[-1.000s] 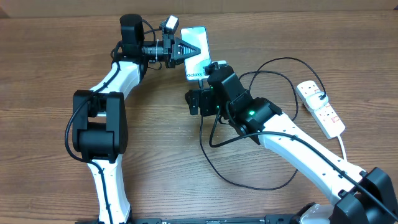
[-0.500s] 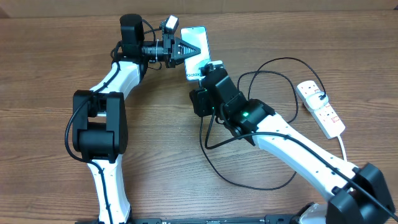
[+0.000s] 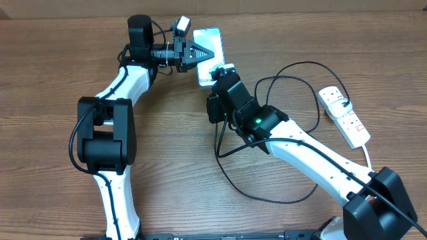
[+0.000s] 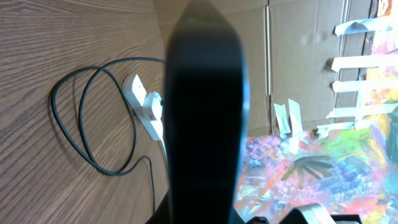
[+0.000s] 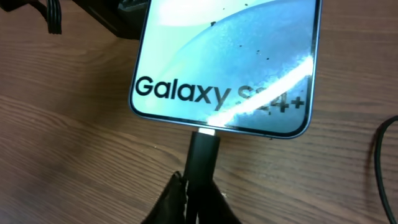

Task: Plug charger to phone and switch on socket
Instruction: 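Push the USB-C plug up into the phone's port with the right gripper, then open the right gripper to release the plug and pull away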

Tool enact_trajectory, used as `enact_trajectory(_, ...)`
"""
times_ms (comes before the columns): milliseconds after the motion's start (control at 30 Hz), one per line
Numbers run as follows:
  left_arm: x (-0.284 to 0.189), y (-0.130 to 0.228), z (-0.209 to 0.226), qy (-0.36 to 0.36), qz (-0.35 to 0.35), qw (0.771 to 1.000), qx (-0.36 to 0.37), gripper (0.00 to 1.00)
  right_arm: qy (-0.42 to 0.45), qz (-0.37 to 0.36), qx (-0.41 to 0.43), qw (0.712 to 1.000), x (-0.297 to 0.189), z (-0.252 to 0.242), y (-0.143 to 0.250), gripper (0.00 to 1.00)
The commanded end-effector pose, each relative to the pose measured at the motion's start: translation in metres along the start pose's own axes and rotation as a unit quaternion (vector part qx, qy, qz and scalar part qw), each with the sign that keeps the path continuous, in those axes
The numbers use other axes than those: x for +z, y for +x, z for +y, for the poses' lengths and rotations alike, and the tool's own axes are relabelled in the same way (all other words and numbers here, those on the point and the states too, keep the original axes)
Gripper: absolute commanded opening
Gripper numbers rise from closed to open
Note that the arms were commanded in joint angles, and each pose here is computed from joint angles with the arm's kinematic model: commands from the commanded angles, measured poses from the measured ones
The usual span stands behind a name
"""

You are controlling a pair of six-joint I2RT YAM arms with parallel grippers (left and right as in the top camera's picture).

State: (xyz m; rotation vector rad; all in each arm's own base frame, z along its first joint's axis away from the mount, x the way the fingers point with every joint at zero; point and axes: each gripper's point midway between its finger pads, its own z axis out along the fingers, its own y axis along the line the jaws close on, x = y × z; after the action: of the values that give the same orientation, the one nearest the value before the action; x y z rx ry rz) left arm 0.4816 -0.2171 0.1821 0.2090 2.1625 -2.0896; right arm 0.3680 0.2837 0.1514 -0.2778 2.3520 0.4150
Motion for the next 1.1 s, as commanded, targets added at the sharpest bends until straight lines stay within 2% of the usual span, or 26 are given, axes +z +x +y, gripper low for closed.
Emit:
enact_trajectory(0,0.002,0.010,-0.022,0.023,0.035,0.998,0.045,0.04,-0.008,-0.034,-0.003,0.999,-0.003,0.005,-0.018,0.04)
enact_trajectory(700,0.035,0.031,-0.028,0.038,0.082,0.995,0.041,0.04,-0.030,-0.161,0.011,0.986,-0.015,0.012,-0.082,0.04)
enact_trajectory(833,0.037,0.032,-0.029,0.039,0.084,0.995,0.047,0.04,-0.018,-0.121,0.011,0.992,-0.009,0.006,-0.063,0.04)
enact_trajectory(1067,0.038,0.032,-0.029,0.047,0.082,0.987,0.128,0.04,-0.046,-0.104,0.007,0.993,-0.018,0.015,-0.059,0.07)
